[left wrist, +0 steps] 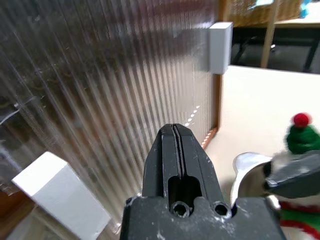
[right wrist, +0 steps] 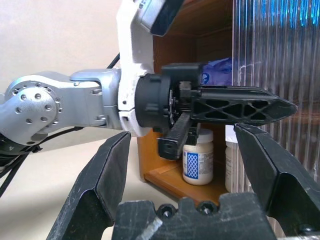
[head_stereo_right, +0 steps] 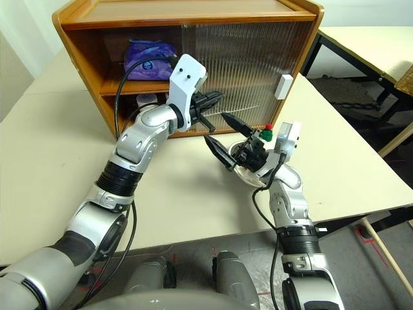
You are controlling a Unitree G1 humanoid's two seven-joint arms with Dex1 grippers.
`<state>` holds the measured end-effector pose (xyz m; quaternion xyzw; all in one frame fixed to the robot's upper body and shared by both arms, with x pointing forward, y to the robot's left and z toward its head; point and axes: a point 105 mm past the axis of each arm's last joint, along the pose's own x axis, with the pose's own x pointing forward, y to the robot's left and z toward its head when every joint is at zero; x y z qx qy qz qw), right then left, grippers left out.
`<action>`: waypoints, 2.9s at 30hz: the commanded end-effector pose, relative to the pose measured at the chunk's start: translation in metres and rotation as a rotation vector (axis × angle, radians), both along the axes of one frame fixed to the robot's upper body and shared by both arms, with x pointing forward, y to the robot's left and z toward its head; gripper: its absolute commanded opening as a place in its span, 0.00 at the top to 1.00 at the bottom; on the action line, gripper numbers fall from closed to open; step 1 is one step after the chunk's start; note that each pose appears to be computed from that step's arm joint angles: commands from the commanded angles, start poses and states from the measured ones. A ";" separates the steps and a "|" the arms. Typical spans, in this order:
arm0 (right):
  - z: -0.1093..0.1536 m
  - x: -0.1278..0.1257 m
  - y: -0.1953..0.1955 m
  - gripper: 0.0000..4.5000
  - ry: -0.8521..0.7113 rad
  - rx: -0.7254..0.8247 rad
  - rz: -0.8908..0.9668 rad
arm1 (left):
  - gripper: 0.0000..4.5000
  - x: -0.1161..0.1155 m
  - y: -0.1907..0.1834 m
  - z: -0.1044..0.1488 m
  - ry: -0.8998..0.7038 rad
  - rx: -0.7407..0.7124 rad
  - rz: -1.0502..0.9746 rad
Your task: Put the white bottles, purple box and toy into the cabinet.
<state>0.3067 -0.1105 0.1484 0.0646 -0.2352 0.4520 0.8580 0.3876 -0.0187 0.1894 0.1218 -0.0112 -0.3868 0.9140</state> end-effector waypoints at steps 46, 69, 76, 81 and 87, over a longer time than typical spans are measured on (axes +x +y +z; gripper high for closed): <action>0.002 -0.009 0.002 0.00 -0.022 -0.039 0.041 | 0.99 0.023 0.110 -0.020 -0.052 0.238 0.457; -0.005 0.003 0.000 0.00 -0.020 -0.100 -0.008 | 0.99 0.008 0.177 -0.023 -0.024 0.255 0.622; -0.006 0.003 0.001 0.00 -0.016 -0.098 0.006 | 0.99 0.007 0.196 -0.021 -0.024 0.265 0.669; -0.005 0.004 0.001 0.00 -0.016 -0.098 0.019 | 0.99 0.005 0.209 -0.020 -0.022 0.264 0.710; -0.006 0.004 0.002 0.00 -0.013 -0.099 0.035 | 0.99 0.000 0.223 -0.021 -0.013 0.267 0.746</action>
